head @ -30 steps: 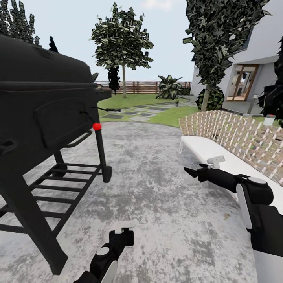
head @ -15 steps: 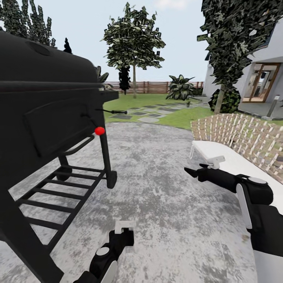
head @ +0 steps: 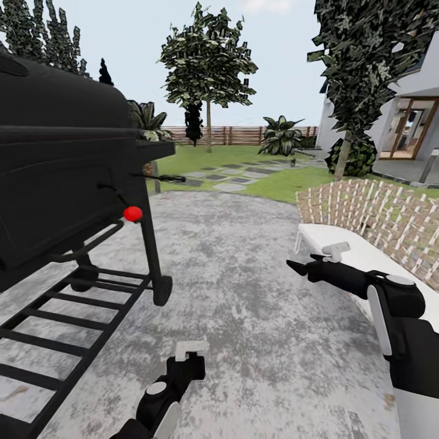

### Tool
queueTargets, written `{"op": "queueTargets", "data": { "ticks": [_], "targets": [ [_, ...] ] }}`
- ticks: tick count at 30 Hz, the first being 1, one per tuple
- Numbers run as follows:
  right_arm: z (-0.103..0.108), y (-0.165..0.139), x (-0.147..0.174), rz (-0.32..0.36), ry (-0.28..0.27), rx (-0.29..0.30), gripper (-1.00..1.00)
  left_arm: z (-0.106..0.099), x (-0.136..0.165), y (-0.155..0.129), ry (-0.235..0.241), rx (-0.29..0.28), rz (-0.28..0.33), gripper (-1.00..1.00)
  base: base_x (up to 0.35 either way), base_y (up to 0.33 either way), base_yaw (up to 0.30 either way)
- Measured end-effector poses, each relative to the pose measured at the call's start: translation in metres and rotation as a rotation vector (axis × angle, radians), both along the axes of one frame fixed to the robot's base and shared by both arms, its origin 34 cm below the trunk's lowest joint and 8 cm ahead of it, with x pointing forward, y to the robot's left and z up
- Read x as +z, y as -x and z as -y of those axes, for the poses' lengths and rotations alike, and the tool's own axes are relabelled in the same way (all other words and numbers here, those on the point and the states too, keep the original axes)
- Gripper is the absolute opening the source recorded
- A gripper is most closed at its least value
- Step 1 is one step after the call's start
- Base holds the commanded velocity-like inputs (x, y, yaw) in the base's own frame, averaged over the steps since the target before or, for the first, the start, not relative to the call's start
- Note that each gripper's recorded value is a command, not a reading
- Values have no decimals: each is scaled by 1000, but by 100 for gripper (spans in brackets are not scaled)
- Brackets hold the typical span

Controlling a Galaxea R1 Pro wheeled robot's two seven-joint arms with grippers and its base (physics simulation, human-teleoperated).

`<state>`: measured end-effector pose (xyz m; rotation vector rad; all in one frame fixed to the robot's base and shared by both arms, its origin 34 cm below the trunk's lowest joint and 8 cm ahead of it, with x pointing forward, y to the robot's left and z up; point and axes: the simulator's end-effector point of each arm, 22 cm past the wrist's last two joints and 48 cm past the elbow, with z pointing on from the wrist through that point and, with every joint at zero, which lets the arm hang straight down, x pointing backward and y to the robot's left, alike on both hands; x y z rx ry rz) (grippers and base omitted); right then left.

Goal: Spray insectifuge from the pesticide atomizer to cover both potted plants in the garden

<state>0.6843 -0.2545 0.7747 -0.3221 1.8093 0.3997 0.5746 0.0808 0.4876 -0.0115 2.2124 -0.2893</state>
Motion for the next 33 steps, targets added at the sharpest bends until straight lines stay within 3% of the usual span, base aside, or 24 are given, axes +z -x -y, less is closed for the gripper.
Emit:
{"op": "queueTargets", "data": {
  "ticks": [33],
  "targets": [
    [-4,0,0,3,1,8,100,-3,0,-1,7,7,-1,-100,325,-166,0]
  ]
}}
